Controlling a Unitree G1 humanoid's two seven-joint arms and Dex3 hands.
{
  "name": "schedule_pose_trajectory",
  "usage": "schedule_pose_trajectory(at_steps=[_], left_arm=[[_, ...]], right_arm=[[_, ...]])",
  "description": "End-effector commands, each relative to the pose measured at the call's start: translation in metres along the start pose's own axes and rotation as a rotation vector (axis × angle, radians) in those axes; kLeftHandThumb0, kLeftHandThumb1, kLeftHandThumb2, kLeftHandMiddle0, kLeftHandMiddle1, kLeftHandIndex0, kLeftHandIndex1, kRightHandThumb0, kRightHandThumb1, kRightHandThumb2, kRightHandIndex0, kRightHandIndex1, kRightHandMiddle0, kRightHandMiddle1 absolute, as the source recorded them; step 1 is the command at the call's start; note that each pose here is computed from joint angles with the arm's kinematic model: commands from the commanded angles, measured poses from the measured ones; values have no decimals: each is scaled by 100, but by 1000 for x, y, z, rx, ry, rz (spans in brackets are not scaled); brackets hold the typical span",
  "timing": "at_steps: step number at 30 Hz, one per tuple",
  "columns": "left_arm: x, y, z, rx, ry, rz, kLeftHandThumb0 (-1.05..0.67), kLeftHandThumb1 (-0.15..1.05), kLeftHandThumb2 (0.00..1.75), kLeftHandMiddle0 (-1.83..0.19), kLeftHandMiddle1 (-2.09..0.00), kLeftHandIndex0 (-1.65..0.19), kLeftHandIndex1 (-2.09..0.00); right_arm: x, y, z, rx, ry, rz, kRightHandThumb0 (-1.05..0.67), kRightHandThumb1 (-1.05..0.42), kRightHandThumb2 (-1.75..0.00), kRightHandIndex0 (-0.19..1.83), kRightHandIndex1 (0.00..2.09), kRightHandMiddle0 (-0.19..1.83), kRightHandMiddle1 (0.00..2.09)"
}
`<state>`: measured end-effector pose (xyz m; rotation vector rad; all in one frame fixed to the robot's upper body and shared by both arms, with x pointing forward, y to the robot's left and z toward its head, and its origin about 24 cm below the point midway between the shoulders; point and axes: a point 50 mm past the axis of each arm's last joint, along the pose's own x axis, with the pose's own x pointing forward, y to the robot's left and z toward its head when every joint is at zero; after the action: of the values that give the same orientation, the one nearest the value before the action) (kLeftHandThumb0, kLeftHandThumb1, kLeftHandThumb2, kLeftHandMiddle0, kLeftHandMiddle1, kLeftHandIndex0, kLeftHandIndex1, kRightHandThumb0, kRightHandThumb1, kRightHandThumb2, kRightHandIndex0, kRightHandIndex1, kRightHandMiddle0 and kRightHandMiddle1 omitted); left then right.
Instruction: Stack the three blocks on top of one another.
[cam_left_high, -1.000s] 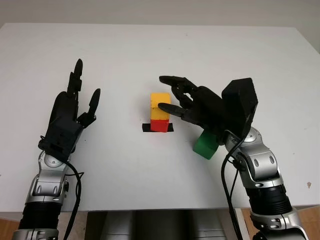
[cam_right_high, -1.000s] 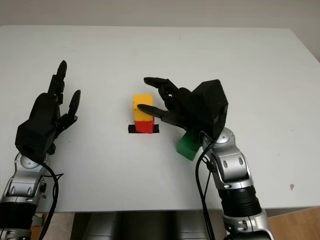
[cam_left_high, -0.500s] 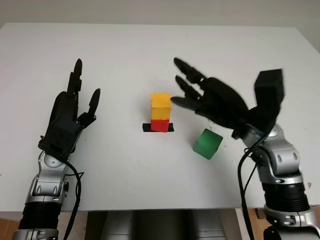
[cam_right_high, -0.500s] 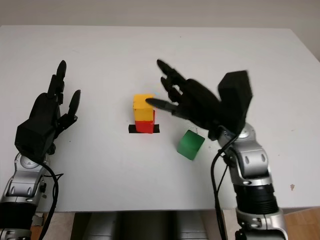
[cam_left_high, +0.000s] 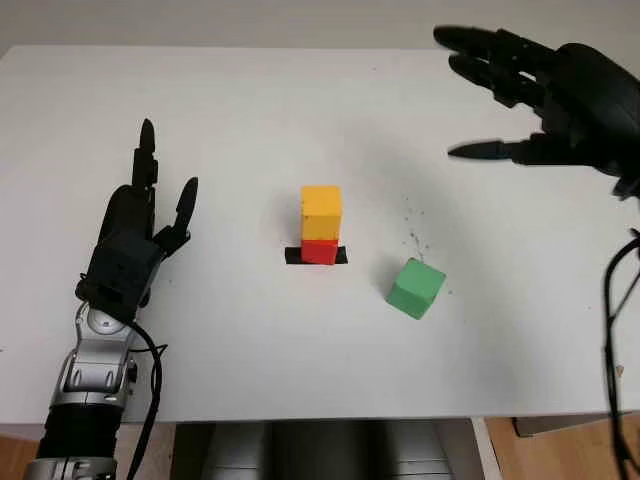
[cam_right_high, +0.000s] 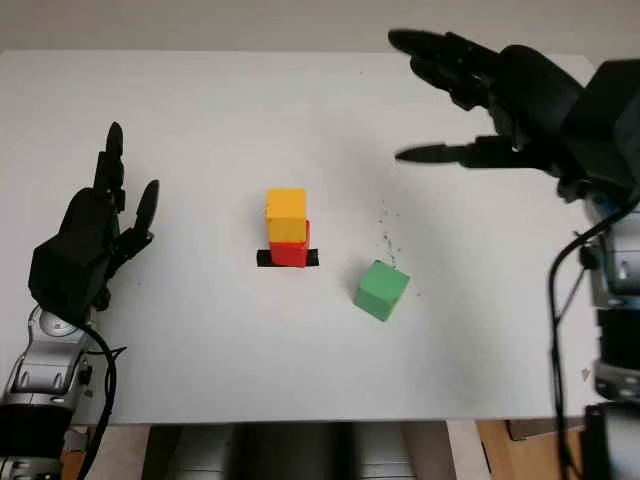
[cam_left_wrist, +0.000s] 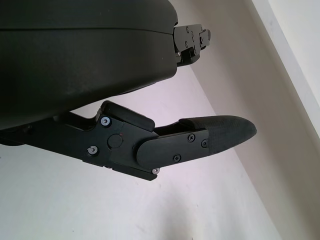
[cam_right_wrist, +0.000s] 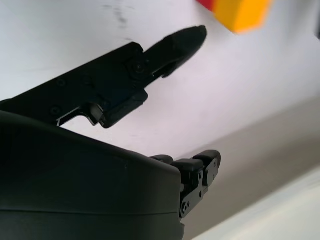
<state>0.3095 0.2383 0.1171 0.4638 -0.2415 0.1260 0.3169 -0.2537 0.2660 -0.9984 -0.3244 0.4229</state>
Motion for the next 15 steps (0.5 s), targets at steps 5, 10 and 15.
schedule_pose_trajectory(at_steps=[5,10,15], left_arm=[[0,0,3,-7,-12,1,-77,105,61,19,-1,16,-5],[0,0,3,-4,-6,6,-76,105,61,19,-2,17,-5],[0,-1,3,-22,-10,9,-75,105,60,19,-2,17,-5]], right_arm=[[-5,11,11,-350,4,267,-60,-81,-7,39,7,50,12],[-12,27,28,-581,-53,415,-57,-83,-6,35,5,49,8],[-18,41,34,-690,-119,463,-57,-81,-5,35,5,50,8]])
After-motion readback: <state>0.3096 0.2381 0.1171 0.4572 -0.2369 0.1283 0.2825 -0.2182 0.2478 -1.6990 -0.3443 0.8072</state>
